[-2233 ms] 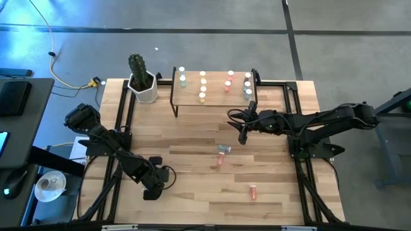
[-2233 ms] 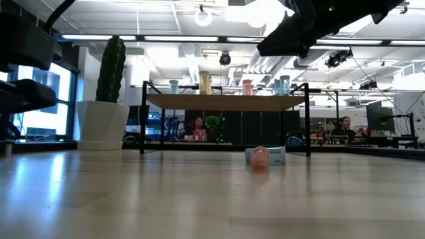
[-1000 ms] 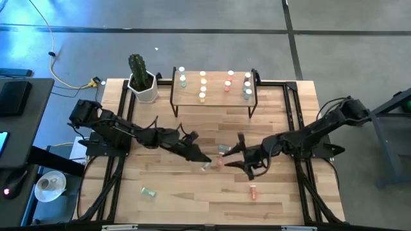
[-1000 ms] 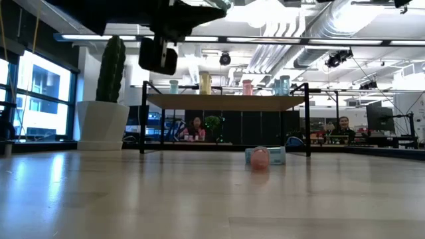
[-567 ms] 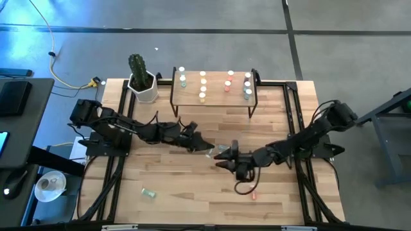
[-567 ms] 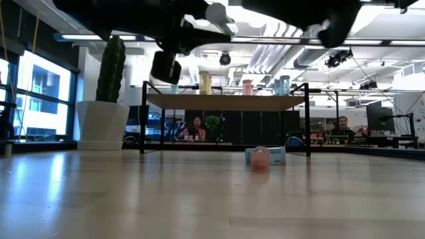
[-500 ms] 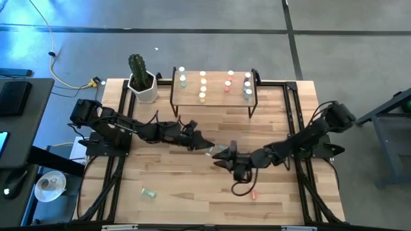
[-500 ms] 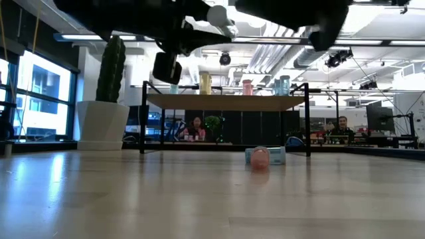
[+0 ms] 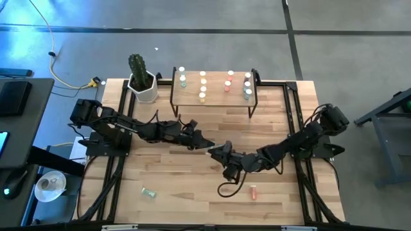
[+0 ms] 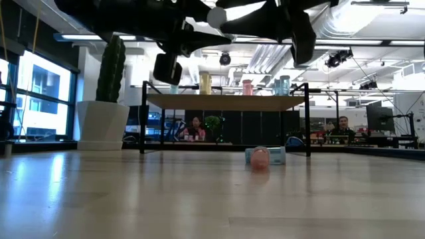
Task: Pick and place medicine bottles onto shelf by color
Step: Put the light blue pill bottle on the shelf aligned with the other light blue pill bottle
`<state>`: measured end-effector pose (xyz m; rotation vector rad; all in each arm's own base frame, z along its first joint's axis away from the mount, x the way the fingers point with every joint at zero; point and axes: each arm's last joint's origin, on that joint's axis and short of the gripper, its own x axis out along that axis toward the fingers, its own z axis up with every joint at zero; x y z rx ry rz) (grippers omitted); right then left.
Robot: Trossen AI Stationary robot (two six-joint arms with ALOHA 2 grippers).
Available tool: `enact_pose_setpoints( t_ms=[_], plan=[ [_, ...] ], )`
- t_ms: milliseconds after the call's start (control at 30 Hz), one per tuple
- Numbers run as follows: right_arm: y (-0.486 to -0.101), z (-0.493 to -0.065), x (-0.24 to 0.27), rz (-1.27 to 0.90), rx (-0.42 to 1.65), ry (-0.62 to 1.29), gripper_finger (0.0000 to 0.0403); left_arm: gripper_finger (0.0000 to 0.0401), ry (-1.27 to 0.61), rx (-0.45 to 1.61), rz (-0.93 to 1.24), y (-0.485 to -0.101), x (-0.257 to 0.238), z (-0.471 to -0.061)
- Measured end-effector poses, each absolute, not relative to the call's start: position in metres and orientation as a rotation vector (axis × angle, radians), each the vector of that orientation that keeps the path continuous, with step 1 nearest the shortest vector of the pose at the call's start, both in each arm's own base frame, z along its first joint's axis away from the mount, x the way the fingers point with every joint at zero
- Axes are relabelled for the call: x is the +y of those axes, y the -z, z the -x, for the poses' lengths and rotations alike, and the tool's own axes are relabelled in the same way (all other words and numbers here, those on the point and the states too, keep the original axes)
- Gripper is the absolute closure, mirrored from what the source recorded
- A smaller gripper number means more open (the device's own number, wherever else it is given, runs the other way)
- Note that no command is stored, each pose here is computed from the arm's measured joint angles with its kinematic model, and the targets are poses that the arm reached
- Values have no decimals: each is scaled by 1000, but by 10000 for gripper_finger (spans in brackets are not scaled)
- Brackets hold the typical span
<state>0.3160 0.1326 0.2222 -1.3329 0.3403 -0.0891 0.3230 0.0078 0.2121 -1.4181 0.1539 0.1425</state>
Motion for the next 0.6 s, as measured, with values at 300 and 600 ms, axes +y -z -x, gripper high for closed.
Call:
enact_pose_setpoints(
  t_ms=[300,600],
  plan=[
    [-221,-318,126,1376,371,88,222,313,-130,154,1435,-213,5,-323],
    [-221,-319,124,1413,373,81,237,313,-123,159,1436,-213,3,-323]
  ],
)
